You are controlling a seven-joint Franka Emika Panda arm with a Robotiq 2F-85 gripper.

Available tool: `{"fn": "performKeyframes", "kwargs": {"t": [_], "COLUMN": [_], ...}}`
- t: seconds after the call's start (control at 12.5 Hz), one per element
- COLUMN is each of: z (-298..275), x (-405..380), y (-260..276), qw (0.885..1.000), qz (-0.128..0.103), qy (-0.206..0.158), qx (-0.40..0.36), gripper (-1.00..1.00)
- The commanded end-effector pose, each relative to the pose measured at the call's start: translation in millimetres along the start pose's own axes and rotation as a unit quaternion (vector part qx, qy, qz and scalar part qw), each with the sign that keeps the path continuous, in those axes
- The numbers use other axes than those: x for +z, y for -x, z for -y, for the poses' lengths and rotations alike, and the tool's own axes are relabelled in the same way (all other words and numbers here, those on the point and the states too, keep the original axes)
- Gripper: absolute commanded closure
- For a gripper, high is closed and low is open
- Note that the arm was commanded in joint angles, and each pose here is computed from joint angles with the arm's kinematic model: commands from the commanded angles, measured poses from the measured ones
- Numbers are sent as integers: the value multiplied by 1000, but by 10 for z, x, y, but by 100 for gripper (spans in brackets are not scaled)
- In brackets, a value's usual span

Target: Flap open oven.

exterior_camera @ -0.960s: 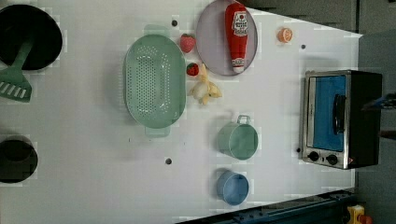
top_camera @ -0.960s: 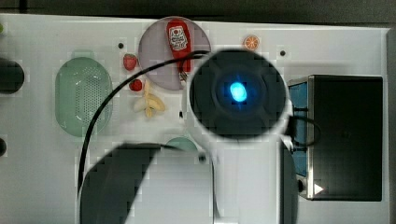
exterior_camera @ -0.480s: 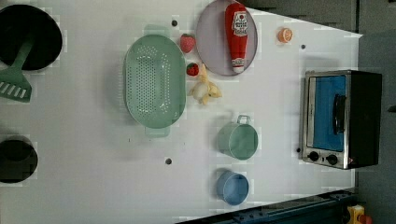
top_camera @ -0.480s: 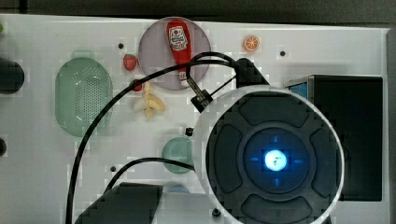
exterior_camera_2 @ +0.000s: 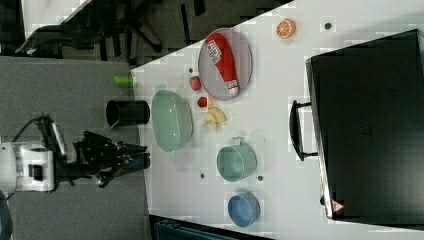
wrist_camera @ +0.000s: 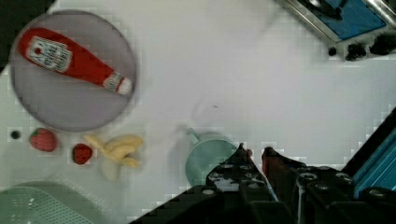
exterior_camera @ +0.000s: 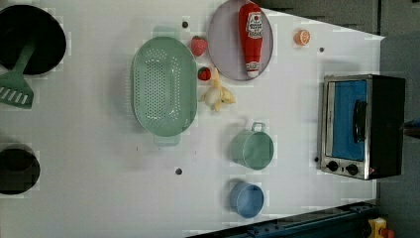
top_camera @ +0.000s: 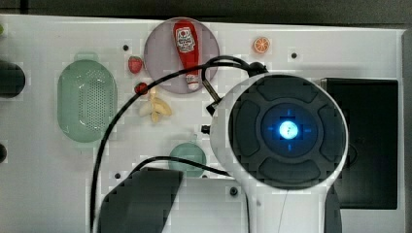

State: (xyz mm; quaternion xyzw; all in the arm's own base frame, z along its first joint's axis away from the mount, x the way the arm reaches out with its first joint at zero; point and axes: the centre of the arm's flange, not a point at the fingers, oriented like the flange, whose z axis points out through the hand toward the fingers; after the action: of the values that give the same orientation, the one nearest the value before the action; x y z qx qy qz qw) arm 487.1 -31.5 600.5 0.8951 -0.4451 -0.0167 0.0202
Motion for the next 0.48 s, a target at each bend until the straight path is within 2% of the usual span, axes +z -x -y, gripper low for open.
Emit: {"fn": "performKeyframes", "kwargs": {"t": [0.08, 0.24, 0.48], "z": [-178, -337, -674], "x": [119, 260, 479], "y": [-157, -311, -644], "qw": [1000, 996, 980], "qz": [9, 22, 30], "qy": [12, 15, 3], "qx": [-14, -86, -196], "gripper": [65, 65, 65]}}
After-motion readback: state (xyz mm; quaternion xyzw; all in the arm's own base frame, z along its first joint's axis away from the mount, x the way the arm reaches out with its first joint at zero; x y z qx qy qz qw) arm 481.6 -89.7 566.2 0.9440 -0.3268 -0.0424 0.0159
